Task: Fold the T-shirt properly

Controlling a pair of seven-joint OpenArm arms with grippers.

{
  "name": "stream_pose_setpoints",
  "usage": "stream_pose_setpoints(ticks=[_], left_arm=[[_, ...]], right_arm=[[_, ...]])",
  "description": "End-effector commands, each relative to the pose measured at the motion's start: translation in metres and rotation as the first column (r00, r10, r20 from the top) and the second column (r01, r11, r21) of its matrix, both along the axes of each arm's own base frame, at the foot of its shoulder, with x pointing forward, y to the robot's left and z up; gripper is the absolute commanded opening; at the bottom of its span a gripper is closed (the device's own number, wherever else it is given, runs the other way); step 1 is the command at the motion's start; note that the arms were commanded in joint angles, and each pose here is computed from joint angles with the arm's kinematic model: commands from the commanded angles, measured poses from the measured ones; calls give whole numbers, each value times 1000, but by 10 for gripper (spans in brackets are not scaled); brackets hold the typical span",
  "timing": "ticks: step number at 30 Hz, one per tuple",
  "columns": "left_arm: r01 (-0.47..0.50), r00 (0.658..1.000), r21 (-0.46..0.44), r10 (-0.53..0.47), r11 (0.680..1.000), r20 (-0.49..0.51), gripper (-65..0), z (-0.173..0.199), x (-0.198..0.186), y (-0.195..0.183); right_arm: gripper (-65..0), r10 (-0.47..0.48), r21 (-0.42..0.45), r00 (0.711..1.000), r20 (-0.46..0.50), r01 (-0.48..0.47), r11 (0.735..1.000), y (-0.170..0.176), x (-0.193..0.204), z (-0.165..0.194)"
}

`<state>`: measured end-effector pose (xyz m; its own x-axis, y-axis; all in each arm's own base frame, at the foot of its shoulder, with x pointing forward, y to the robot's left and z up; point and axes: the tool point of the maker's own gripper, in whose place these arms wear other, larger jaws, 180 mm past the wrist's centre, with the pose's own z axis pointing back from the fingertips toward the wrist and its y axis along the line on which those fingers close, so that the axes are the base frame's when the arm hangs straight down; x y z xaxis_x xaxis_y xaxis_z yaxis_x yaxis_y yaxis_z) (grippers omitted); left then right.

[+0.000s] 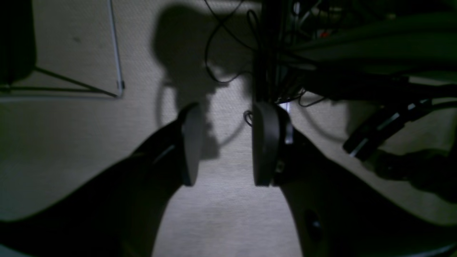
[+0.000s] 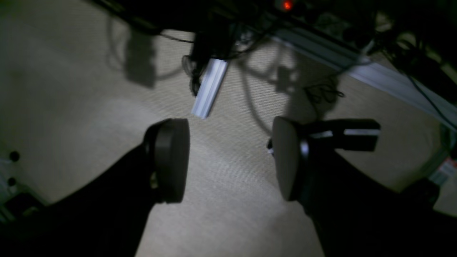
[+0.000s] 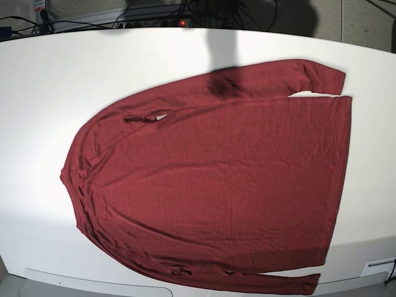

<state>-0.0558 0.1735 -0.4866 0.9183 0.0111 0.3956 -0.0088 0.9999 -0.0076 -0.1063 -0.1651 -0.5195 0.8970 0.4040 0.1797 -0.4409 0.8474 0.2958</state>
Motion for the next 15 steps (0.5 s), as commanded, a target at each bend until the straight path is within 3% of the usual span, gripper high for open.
stream_pose_setpoints(ticks=[1, 8, 15], left_arm=[[10, 1000, 2, -11, 1000, 19, -418, 12, -2, 1], [63, 995, 33, -65, 997, 80, -418, 55, 21, 0], [138, 972, 99, -154, 986, 179, -418, 104, 60, -3]], right_arm=[[-295, 11, 18, 1000, 0, -11, 1000, 2, -7, 11], [-295, 99, 49, 994, 54, -102, 994, 21, -2, 57], [-294, 204, 50, 969, 139, -213, 976, 34, 24, 103]])
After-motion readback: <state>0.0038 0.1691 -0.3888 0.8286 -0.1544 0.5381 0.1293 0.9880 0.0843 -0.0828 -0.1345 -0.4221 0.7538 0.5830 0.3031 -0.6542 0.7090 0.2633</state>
